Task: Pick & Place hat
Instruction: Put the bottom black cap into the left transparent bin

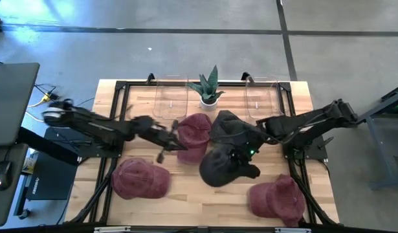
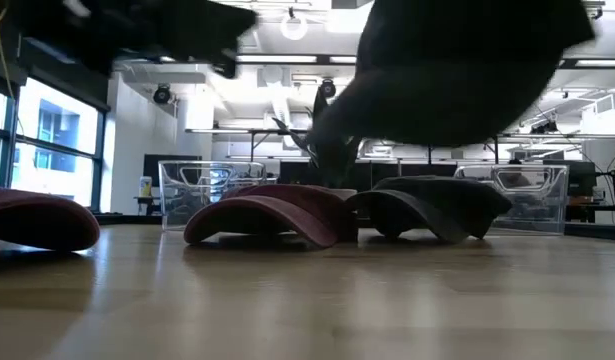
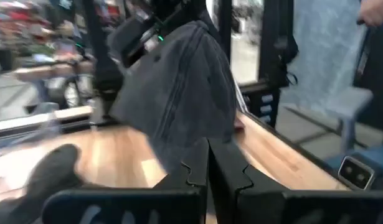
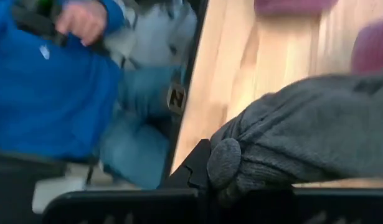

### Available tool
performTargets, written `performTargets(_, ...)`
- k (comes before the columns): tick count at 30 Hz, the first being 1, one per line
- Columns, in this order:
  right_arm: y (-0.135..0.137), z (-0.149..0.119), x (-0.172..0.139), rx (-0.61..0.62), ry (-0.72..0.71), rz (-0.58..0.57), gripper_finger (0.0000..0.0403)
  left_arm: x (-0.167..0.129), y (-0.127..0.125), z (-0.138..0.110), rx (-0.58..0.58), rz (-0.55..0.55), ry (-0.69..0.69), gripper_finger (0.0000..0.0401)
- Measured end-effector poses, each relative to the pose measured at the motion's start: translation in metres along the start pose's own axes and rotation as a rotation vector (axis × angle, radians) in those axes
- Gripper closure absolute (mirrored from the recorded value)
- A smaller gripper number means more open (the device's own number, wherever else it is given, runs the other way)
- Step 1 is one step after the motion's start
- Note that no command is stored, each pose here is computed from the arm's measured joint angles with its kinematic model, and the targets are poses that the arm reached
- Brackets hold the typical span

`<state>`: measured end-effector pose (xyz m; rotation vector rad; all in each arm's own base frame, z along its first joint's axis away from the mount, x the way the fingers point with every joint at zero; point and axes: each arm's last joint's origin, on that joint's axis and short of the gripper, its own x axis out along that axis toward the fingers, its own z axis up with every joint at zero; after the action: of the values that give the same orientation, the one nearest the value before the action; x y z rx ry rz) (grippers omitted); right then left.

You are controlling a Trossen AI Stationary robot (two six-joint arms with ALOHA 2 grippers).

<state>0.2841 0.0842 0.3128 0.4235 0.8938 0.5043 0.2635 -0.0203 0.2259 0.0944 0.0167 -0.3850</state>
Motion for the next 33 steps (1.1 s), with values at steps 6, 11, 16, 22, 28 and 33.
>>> performTargets(6, 0.002, -0.018, 0.025, -0.058, 0.14, -0.056, 0.0398, 0.064, 0.02, -0.008, -0.001, -0.105, 0.117, 0.0329)
performTargets(11, 0.007, -0.024, 0.037, -0.094, 0.176, -0.09, 0.0395, 0.102, 0.032, -0.005, -0.009, -0.175, 0.17, 0.0232)
performTargets(16, 0.009, -0.025, 0.041, -0.141, 0.18, -0.099, 0.0398, 0.131, 0.042, 0.002, -0.024, -0.237, 0.189, 0.015)
performTargets(22, 0.009, -0.024, 0.041, -0.175, 0.164, -0.132, 0.0396, 0.147, 0.043, 0.0, 0.012, -0.277, 0.197, 0.0122)
performTargets(28, 0.009, -0.021, 0.041, -0.212, 0.131, -0.142, 0.0395, 0.16, 0.027, -0.002, 0.052, -0.299, 0.127, 0.0122)
performTargets(33, 0.01, -0.02, 0.041, -0.218, 0.113, -0.14, 0.0395, 0.163, 0.014, -0.002, 0.067, -0.322, 0.117, 0.0122)
